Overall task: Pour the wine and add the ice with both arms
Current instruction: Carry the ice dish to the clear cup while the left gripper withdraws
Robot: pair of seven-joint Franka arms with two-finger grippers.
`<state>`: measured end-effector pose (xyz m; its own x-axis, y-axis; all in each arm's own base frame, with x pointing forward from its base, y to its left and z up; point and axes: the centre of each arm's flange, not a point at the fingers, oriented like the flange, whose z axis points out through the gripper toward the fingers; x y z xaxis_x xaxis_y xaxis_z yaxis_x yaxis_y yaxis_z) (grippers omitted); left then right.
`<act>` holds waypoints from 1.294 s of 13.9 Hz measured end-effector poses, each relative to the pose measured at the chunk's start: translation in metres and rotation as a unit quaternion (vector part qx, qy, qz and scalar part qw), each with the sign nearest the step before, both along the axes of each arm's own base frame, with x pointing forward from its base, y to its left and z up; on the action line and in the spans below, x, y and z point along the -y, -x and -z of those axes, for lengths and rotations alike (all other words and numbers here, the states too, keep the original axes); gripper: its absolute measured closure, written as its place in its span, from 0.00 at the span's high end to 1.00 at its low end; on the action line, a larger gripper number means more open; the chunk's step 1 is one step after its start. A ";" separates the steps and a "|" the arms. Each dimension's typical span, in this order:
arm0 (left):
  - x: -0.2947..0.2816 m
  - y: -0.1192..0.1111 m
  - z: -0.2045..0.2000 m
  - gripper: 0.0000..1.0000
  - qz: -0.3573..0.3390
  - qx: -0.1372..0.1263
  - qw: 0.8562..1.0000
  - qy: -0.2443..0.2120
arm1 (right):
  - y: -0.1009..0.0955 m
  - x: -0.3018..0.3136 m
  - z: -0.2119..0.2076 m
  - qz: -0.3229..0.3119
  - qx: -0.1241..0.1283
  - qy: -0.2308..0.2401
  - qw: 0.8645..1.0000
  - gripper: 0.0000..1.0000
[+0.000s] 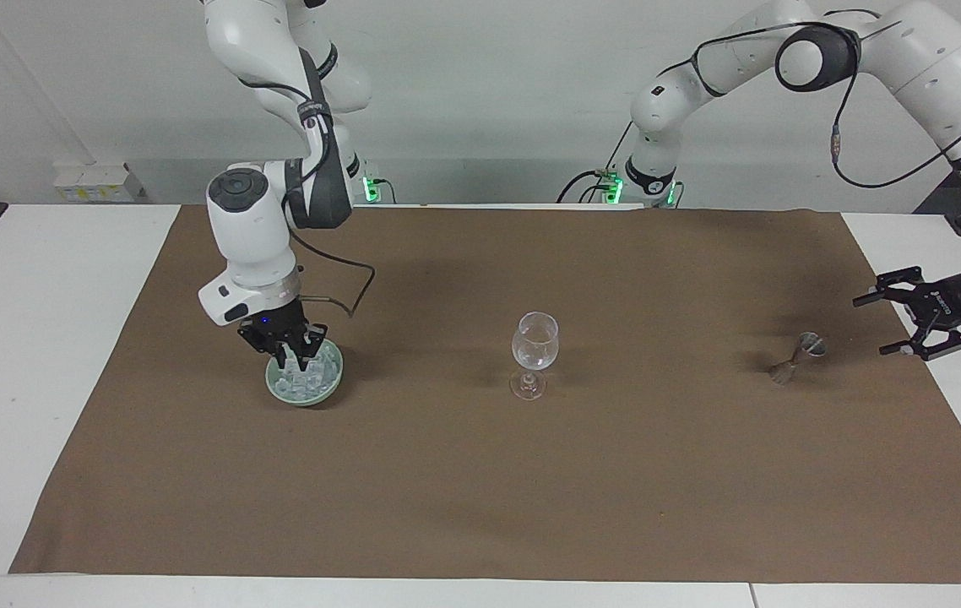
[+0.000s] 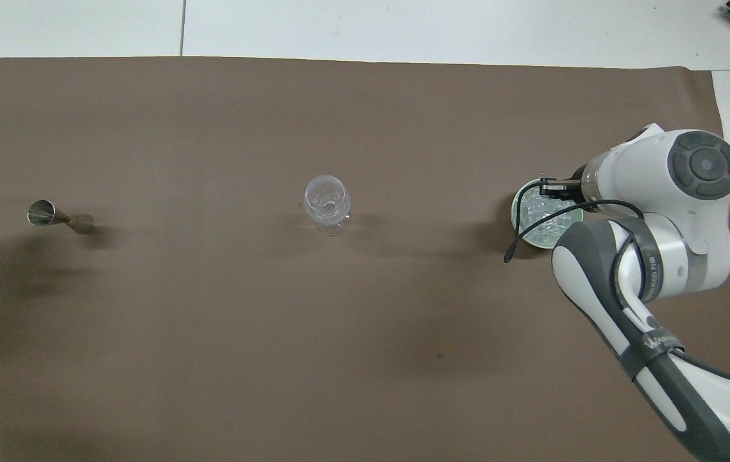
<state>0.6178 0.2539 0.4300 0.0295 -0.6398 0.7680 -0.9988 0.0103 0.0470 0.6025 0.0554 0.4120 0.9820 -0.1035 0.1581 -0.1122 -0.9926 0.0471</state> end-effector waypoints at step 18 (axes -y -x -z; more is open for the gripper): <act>0.289 -0.024 -0.158 1.00 -0.514 -0.207 0.769 -0.319 | 0.042 -0.013 -0.143 0.058 -0.001 -0.047 0.997 0.33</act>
